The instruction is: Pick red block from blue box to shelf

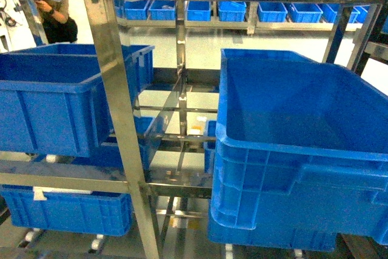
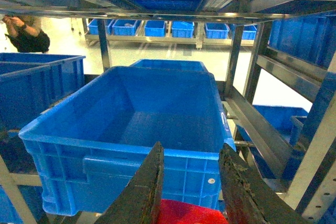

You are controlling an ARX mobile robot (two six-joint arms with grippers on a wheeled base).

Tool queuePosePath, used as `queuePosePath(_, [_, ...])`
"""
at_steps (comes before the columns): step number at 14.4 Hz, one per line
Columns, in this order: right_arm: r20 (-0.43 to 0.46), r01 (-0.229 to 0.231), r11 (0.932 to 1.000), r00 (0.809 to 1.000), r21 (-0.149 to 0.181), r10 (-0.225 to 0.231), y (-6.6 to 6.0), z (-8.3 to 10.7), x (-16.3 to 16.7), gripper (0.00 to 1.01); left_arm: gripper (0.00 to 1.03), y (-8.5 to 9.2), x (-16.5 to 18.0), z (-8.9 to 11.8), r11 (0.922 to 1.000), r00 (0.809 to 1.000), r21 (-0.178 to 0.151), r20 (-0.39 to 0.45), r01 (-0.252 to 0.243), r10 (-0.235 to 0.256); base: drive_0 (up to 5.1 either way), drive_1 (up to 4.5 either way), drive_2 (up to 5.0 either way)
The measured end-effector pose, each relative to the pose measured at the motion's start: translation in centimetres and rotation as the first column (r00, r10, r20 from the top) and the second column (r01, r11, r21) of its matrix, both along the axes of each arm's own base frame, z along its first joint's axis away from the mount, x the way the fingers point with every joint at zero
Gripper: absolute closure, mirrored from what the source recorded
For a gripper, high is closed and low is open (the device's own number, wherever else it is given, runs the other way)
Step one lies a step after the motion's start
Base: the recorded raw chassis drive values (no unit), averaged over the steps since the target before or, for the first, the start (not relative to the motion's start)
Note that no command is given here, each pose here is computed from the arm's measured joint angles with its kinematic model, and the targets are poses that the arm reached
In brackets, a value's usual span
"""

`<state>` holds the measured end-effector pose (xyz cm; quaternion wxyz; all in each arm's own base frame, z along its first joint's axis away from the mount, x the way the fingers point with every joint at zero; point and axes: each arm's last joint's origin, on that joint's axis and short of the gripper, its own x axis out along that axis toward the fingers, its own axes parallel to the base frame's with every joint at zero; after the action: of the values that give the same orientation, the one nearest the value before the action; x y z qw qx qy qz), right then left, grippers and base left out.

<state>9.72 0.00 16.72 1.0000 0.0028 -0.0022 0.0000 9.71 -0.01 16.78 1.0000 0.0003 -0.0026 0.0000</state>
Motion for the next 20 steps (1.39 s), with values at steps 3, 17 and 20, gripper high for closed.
queuePosePath(3, [-0.194,0.058,0.9949,0.978,-0.083,-0.073,0.3,-0.3,0.2,0.74,0.05,0.0,0.0,0.0,1.0000,1.000,0.000,0.000,-0.001,0.001,0.0,0.00,0.0])
queuePosePath(17, [-0.254,-0.056,0.9863,0.967,-0.155,0.015,6.3,-0.2,22.2,0.25,0.05,0.0,0.0,0.0,1.0000,1.000,0.000,0.000,0.000,0.000,0.0,0.00,0.0])
queuePosePath(20, [-0.170,-0.047,0.9926,0.985,-0.112,0.027,4.4,1.5,14.2,0.02,0.05,0.0,0.0,0.0,1.0000,1.000,0.000,0.000,0.000,0.000,0.0,0.00,0.0])
